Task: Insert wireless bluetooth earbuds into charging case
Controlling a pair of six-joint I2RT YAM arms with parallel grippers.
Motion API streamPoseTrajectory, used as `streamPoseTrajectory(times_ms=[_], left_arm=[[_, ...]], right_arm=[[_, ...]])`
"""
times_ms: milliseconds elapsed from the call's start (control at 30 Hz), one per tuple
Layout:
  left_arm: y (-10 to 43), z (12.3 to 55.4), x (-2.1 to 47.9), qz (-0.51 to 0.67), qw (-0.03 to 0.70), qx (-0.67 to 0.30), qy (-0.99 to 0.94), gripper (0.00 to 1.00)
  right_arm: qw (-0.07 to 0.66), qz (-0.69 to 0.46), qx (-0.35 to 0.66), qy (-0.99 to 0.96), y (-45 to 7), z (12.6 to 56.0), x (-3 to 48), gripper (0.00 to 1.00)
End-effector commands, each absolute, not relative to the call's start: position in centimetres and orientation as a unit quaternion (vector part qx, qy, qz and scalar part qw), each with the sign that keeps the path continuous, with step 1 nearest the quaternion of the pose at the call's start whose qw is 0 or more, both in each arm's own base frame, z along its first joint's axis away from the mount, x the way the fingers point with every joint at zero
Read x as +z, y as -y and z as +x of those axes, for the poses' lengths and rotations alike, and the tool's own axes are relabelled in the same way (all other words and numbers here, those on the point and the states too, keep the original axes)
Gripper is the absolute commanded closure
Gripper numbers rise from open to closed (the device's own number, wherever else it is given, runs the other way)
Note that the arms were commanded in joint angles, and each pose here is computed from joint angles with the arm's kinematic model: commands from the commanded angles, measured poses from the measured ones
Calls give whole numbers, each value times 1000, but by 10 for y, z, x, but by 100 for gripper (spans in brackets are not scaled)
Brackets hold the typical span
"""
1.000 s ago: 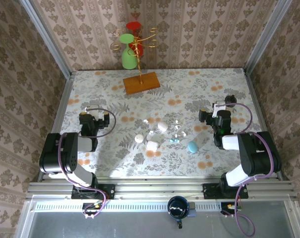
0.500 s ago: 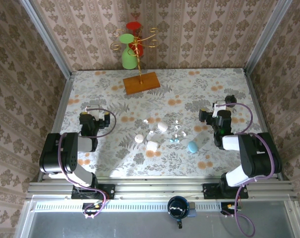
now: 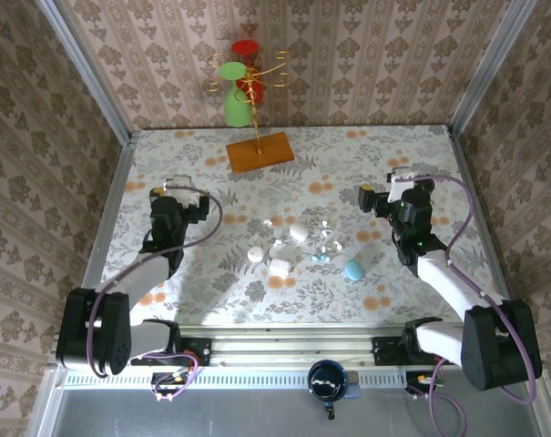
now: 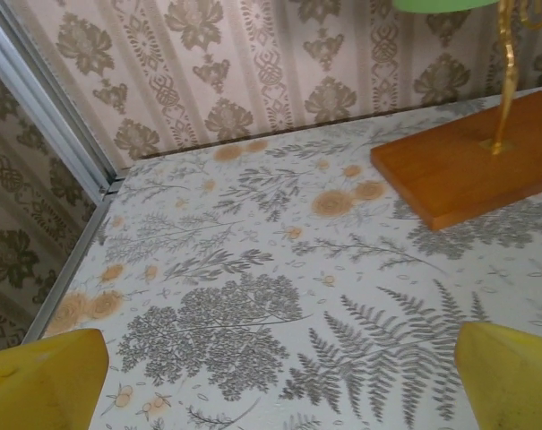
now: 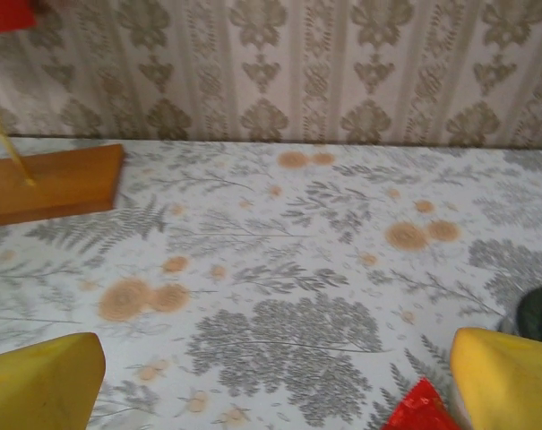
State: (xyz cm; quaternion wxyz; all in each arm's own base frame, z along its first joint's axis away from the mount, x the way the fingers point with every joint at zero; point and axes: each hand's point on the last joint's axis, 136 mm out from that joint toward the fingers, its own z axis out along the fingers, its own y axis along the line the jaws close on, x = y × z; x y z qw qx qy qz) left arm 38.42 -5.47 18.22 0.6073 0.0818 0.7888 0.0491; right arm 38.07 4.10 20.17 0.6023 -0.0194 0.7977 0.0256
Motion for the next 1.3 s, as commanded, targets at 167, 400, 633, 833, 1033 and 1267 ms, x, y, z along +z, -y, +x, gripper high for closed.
streamPoseTrajectory(times_ms=[167,400,633,833,1033,1267], left_arm=[[84,349,166,47,524,-44,-850,0],[94,325,151,36,479,-96,-872,0],[95,322,148,51,474,-96,-874,0],[95,323,149,54,477,-93,-872,0],[95,321,148,58,473,-94,-874,0],[93,319,150,57,474,-94,-874,0]], right_arm=[[500,-192,140,-833,-146,339,183,0],[433,-350,193,-808,-240,292,159,0],[377,-454,213,-778,-291,259,117,0],[344,-488,211,-774,-305,255,76,0],[337,-502,206,-769,-311,259,54,0],[319,-515,192,-772,-312,262,31,8]])
